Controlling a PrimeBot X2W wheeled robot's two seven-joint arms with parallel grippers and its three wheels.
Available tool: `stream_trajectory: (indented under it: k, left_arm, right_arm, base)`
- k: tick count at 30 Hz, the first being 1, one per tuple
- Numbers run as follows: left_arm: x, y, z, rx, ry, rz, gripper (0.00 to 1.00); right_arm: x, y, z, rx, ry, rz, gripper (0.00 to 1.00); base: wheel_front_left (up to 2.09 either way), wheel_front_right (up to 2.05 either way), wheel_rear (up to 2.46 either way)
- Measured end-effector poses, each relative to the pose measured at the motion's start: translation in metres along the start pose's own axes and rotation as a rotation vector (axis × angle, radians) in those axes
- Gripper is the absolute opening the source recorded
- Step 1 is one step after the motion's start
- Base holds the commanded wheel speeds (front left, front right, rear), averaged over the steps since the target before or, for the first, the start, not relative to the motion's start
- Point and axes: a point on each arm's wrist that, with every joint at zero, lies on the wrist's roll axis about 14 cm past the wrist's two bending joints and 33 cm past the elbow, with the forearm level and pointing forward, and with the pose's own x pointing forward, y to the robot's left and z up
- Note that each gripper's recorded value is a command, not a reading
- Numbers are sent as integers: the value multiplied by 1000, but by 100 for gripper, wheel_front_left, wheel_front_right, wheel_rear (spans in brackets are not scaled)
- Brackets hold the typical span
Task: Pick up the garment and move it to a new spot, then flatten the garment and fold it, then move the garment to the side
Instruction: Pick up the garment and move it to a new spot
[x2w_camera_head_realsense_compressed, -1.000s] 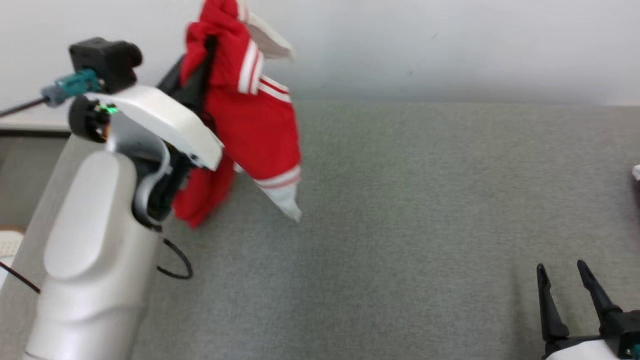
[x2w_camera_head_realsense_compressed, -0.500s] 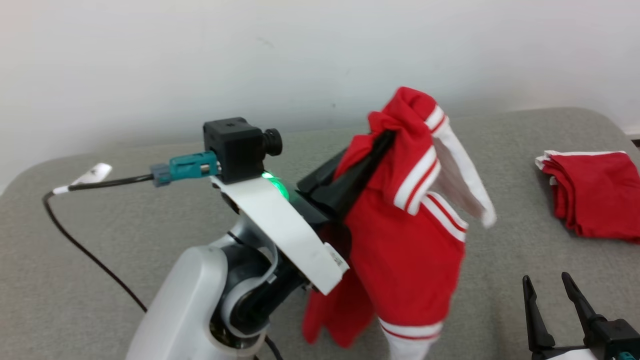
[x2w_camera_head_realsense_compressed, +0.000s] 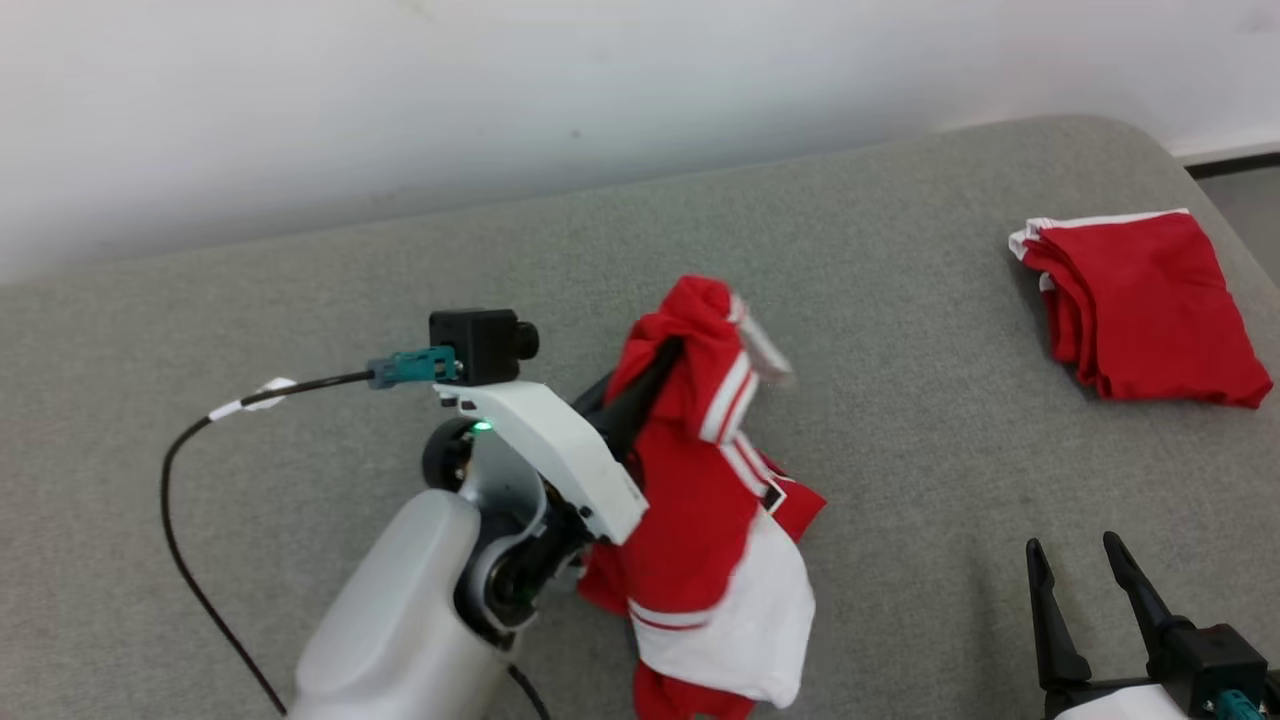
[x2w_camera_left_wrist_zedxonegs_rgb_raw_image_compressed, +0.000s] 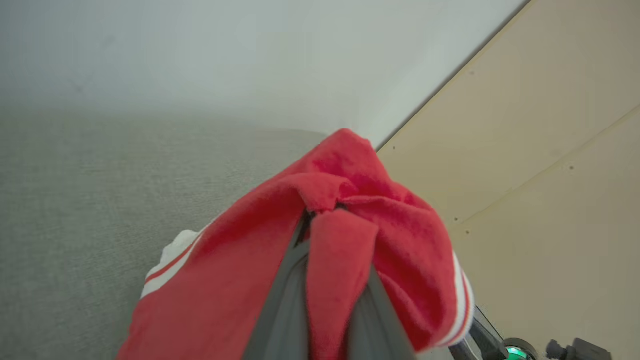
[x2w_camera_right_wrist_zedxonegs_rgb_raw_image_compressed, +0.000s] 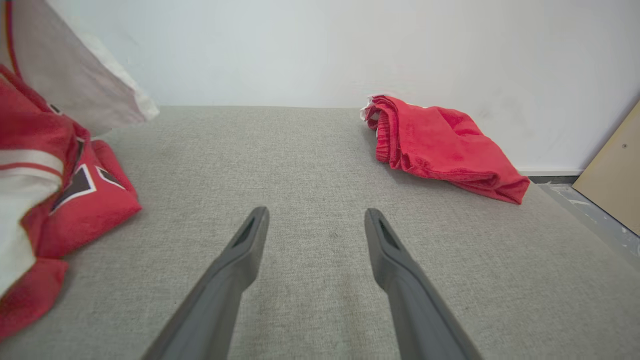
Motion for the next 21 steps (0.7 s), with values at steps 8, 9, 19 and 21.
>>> stream_trajectory:
  k: [8, 9, 19, 21]
  left_arm:
    - [11, 90, -30, 76, 9, 221, 44]
    - [9, 99, -33, 92, 11, 247, 83]
    - [-15, 131, -41, 206, -2, 343, 100]
    - [-19, 129, -29, 220, -44, 348, 100]
  right_arm:
    - [5, 2, -13, 0, 45, 2, 100]
    - [5, 3, -15, 2, 50, 5, 100]
    - [12, 8, -9, 1, 31, 22, 100]
    - [13, 8, -3, 1, 12, 22, 100]
  base:
    - [0, 0, 0]
    - [0, 0, 0]
    - [0, 0, 0]
    - [0, 0, 0]
